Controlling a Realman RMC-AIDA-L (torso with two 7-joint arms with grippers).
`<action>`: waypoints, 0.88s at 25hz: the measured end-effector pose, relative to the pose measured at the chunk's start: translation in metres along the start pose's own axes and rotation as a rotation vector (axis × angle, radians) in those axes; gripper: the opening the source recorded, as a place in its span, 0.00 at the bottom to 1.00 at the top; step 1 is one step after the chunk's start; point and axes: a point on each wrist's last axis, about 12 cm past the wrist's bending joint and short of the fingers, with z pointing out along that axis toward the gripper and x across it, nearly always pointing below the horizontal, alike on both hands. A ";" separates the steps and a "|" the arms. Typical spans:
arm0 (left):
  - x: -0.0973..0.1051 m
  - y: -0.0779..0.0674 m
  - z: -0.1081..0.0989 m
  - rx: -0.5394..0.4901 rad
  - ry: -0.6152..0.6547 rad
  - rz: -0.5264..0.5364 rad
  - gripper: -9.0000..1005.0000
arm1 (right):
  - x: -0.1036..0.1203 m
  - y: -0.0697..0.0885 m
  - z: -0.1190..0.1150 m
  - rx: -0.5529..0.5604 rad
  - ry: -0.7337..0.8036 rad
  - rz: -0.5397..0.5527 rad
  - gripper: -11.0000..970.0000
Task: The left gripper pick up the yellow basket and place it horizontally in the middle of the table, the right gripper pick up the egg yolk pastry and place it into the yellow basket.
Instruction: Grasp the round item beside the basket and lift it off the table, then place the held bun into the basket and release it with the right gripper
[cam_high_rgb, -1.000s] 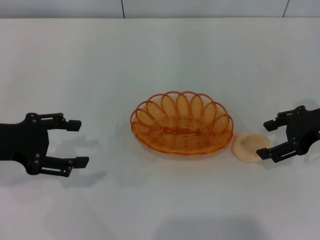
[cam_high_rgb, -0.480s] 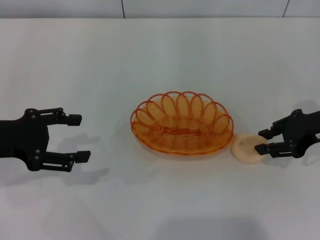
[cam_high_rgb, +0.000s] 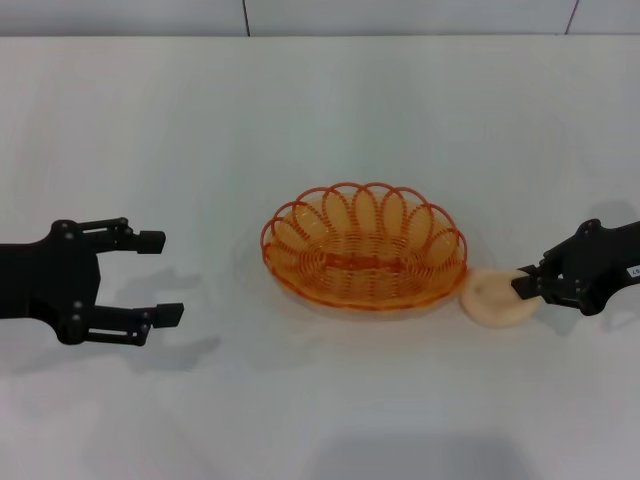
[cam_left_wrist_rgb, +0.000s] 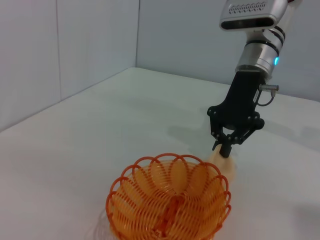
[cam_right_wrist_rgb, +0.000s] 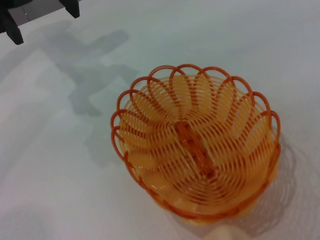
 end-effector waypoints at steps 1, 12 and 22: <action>0.000 0.000 0.000 0.000 0.000 -0.001 0.86 | 0.000 0.000 0.000 0.000 0.000 -0.001 0.10; 0.005 -0.003 -0.001 -0.005 0.004 -0.011 0.86 | -0.030 -0.010 -0.052 0.003 -0.133 -0.024 0.05; 0.004 -0.003 -0.002 -0.008 0.004 -0.004 0.86 | -0.080 0.006 -0.025 -0.123 -0.307 -0.086 0.04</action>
